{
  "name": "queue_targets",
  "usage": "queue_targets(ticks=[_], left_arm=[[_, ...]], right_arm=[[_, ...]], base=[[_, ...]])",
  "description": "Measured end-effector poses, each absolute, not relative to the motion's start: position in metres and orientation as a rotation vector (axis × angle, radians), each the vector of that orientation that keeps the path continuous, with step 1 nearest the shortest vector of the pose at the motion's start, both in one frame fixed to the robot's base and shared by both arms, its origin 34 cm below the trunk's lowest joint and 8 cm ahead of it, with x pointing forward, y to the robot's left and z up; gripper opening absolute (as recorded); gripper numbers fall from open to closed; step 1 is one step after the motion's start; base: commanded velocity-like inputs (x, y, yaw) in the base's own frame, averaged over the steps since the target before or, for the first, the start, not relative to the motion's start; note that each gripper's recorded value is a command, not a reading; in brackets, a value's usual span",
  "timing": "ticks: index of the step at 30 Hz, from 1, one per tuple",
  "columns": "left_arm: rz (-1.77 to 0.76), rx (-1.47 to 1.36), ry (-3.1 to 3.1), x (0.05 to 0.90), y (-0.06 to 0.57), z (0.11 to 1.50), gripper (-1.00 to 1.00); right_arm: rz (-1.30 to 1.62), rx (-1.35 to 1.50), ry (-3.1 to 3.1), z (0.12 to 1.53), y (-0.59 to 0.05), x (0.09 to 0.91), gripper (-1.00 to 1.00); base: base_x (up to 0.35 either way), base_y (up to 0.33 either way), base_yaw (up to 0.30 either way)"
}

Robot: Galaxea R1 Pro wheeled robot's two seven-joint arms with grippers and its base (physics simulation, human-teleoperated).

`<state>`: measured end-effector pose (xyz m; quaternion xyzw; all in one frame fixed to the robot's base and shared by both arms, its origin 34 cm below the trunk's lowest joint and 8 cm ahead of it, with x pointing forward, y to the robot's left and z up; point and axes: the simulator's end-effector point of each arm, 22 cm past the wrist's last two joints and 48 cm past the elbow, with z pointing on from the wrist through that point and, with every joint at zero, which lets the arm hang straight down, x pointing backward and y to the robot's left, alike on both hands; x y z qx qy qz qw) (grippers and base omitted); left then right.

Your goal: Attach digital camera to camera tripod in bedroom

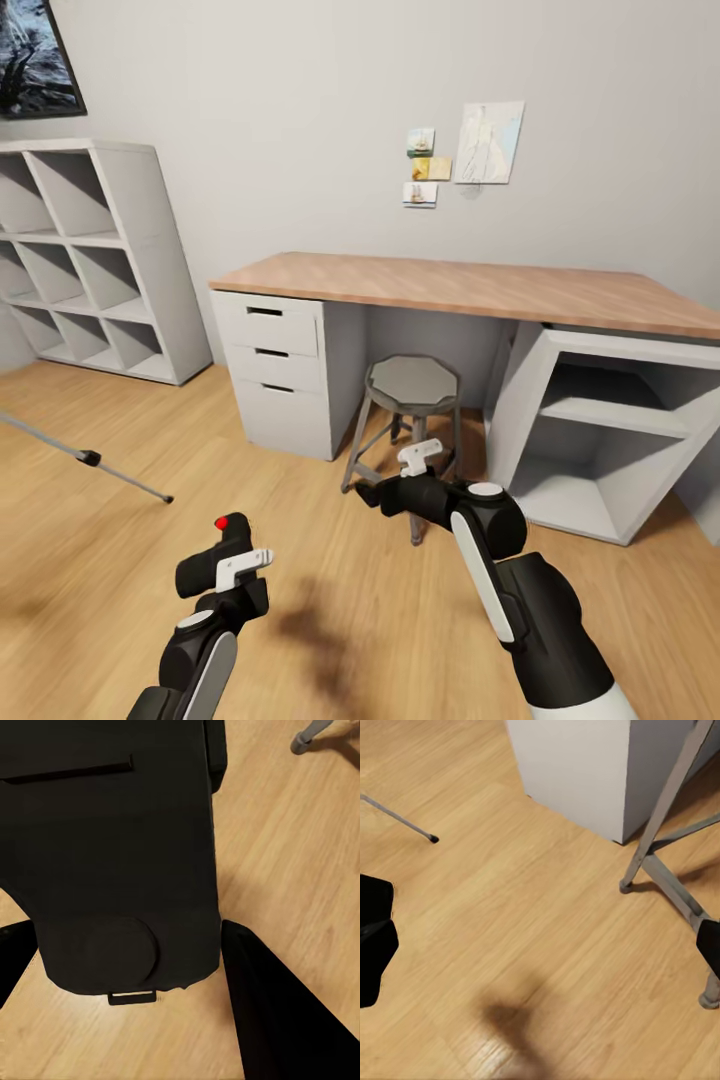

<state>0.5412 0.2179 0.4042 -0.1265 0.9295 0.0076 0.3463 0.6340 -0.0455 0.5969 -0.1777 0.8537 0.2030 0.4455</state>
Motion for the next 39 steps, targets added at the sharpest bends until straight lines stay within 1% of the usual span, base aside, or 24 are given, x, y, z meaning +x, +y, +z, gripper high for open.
queue_targets(ticks=[11,39], left_arm=[[-0.002,-0.323,2.374,0.546,0.211,0.422,-1.00],[-0.005,-0.327,2.378,0.562,0.211,0.485,-1.00]], right_arm=[[0.497,-0.455,2.090,0.611,-0.042,0.629,1.00],[0.495,-0.457,2.092,0.673,-0.042,0.645,1.00]], base=[[0.005,-0.003,0.294],[0.000,0.000,0.294]])
